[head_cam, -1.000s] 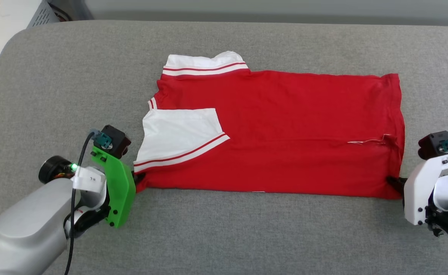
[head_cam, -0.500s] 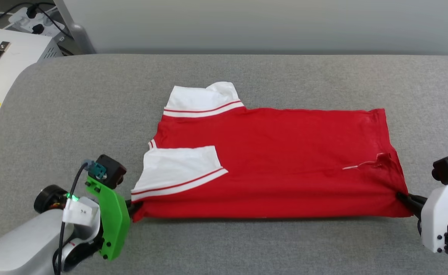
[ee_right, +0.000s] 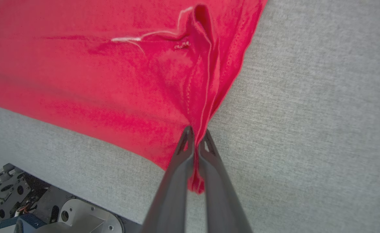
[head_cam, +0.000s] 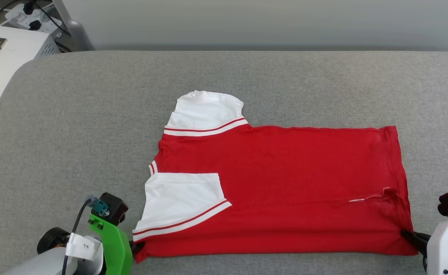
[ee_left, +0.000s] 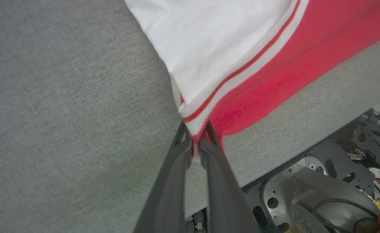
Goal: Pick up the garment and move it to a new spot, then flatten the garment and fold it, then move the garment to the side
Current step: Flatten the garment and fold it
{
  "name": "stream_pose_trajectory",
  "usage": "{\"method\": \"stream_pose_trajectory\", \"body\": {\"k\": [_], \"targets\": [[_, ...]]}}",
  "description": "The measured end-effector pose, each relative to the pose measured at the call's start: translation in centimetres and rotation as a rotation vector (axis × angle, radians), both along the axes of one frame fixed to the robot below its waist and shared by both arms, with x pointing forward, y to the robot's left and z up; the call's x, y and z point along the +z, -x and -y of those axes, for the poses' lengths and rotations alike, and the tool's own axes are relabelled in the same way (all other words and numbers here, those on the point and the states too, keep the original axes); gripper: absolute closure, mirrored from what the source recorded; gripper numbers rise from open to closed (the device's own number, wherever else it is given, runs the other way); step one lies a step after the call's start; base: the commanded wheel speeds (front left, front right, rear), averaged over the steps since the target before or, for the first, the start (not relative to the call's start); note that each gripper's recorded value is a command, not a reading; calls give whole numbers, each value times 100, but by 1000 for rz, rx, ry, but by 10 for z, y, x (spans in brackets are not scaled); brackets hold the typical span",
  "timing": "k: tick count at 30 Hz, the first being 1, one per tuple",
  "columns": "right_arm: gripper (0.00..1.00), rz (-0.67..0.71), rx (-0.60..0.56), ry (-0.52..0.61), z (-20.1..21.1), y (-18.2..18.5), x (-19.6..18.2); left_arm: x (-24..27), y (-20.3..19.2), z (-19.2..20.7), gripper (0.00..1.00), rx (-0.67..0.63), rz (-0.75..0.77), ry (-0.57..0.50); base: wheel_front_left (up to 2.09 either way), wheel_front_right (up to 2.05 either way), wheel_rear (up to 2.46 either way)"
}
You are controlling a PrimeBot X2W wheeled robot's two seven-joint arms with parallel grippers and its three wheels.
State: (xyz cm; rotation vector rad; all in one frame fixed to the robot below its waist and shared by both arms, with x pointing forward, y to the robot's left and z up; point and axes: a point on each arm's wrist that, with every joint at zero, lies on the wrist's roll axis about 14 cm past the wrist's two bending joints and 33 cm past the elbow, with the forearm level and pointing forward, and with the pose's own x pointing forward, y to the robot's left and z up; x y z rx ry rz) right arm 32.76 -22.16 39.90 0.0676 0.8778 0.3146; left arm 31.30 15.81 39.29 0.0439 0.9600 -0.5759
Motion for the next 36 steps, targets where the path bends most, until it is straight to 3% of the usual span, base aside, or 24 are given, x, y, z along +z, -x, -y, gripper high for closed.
{"method": "stream_pose_trajectory", "body": {"k": [9,10,11,12,19,26,32,36], "targets": [[100,-101,-56,-12,-1,7,-35,-28,0,-6,100,45,-66,-7,0,0,0],[89,-94,-60,-17,-2,6,-35,-27,-2,-6,100,51,-57,-2,0,0,0],[29,-81,-62,-20,-2,5,-34,-25,-4,-6,60,61,-43,5,0,0,0],[0,-68,-62,-21,-3,4,-32,-23,-6,-6,0,68,-30,10,0,0,0],[0,211,-88,-58,-6,-28,17,23,-32,-26,0,128,171,-5,0,0,0],[0,556,-141,-67,-3,-56,84,109,-90,-38,0,149,506,-21,0,0,0],[0,818,-211,-80,-5,-76,129,174,-146,-23,0,125,758,4,0,0,0],[0,873,-222,-89,-12,-80,133,182,-176,-1,0,77,777,37,0,0,0]]}}
